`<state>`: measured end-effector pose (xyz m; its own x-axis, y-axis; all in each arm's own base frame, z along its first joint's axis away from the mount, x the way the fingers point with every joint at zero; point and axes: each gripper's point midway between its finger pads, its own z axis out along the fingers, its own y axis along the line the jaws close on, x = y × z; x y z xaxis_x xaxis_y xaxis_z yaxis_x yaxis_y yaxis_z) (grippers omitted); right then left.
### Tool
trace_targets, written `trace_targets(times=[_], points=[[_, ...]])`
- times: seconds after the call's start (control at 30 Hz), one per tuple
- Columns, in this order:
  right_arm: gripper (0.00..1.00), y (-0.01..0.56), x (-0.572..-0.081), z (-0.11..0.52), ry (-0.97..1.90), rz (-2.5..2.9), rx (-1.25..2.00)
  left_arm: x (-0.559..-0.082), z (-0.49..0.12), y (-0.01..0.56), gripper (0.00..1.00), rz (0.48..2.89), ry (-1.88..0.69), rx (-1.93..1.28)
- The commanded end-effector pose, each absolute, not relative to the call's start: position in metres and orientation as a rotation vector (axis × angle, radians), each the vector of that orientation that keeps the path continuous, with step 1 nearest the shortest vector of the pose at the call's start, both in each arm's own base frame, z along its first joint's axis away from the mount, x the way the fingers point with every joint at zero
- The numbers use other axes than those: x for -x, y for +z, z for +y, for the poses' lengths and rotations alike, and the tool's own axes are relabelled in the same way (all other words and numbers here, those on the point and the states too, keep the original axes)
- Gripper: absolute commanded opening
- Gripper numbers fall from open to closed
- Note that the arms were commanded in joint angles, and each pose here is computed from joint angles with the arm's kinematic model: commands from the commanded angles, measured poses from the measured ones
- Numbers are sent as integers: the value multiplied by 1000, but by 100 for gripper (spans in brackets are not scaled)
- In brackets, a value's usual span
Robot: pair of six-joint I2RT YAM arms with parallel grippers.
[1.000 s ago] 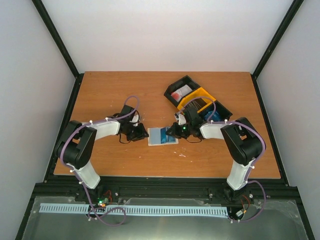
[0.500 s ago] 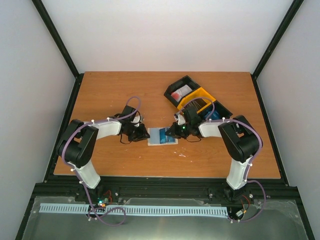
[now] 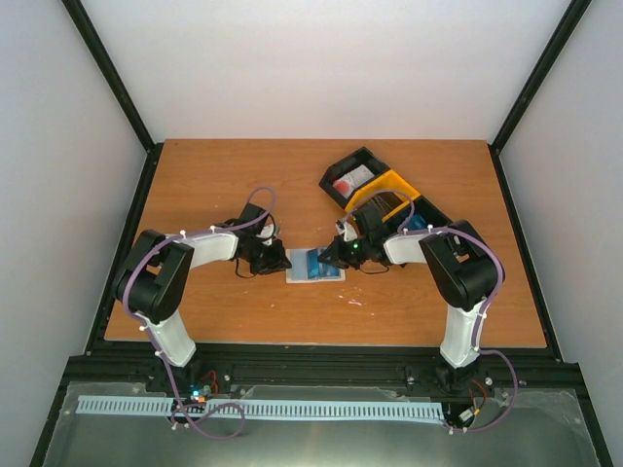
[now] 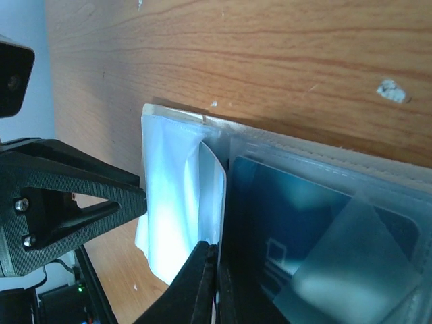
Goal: Put the credit cards into the card holder
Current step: Insert the credit card into the card holder.
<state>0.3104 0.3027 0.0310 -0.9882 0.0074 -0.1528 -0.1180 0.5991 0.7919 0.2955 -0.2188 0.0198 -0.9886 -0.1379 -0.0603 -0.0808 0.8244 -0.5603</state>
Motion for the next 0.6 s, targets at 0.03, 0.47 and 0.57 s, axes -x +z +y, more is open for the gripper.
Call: trace_targets(times=[0.03, 0.47, 0.57], points=[[4, 12, -306, 307, 1328, 2739, 8, -292, -214, 7, 15, 2954, -803, 164], [12, 14, -301, 328, 1422, 2728, 56, -287, -214, 7, 16, 2950, -821, 132], [13, 18, -301, 334, 1441, 2712, 80, -287, -214, 7, 16, 2948, -822, 123]])
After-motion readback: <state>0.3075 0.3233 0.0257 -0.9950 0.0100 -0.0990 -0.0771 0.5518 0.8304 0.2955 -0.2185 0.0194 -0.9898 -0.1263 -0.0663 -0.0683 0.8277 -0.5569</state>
